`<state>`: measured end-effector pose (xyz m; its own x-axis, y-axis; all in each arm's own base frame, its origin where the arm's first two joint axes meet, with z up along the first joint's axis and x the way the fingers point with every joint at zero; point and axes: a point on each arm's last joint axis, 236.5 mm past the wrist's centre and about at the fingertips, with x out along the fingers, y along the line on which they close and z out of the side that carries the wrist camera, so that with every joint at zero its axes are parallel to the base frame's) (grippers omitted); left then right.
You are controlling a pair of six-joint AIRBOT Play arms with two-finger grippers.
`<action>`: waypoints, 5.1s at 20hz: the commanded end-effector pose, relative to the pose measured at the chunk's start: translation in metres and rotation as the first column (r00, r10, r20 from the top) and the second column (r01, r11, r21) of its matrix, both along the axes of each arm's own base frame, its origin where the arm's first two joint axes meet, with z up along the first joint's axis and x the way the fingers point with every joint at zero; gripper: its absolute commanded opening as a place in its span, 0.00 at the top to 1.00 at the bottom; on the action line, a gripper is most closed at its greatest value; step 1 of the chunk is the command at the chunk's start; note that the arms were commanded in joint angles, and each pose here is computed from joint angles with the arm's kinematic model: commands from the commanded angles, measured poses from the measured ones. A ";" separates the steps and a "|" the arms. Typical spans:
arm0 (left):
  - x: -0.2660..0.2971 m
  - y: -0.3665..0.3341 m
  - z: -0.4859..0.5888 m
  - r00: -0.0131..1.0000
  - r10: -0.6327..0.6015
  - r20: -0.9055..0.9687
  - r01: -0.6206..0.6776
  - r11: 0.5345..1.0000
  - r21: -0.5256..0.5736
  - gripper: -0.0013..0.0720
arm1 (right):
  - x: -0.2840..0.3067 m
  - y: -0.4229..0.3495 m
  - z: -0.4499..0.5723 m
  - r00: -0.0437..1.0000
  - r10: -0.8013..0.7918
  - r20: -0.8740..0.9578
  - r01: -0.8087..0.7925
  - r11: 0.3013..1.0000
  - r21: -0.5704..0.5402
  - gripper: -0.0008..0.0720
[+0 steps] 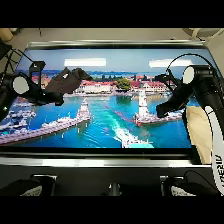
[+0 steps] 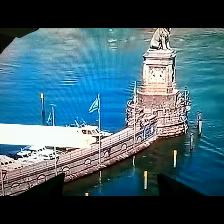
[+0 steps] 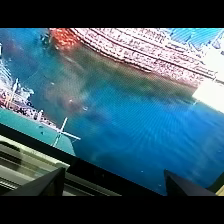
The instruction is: Fold the shirts.
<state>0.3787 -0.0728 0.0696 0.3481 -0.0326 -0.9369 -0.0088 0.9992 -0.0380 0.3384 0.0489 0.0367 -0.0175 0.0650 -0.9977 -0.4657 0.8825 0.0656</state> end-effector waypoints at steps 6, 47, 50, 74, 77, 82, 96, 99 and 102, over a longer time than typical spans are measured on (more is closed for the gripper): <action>0.000 0.000 0.000 1.000 0.000 0.001 0.000 1.000 0.000 0.00 | 0.000 0.000 0.000 1.000 -0.001 -0.001 0.001 1.000 0.000 0.07; 0.161 -0.043 0.247 0.648 -0.200 0.735 0.300 0.954 -0.005 0.96 | 0.130 -0.015 0.230 0.499 0.152 0.853 -0.054 0.988 -0.145 0.07; 0.044 -0.090 0.404 0.334 -0.168 0.927 0.411 0.911 0.017 0.95 | 0.084 -0.022 0.340 0.270 0.141 0.952 -0.008 0.990 -0.144 0.07; -0.038 -0.119 -0.007 0.935 -0.266 0.235 0.315 0.927 -0.203 0.95 | -0.122 0.074 -0.088 0.967 0.223 -0.124 -0.160 0.909 0.386 0.04; -0.037 -0.120 -0.007 0.934 -0.265 0.241 0.315 0.927 -0.203 0.95 | -0.149 0.074 -0.115 0.942 0.242 -0.234 -0.130 0.903 0.409 0.04; -0.036 -0.120 -0.006 0.933 -0.263 0.247 0.315 0.927 -0.204 0.95 | -0.142 0.084 -0.128 0.947 0.200 -0.250 -0.073 0.896 0.438 0.05; -0.008 -0.087 0.043 0.911 -0.198 0.363 0.277 0.944 -0.181 0.95 | 0.054 0.017 -0.024 0.954 -0.069 0.290 -0.015 0.960 0.279 0.95; -0.016 -0.075 0.016 0.952 -0.155 0.265 0.212 0.956 -0.202 0.95 | 0.134 -0.017 0.066 0.785 -0.069 0.615 -0.031 0.988 0.150 0.95; -0.035 -0.085 -0.041 0.989 -0.088 0.120 0.117 0.958 -0.262 0.95 | 0.158 -0.014 0.076 0.734 -0.152 0.662 0.013 0.978 0.210 0.95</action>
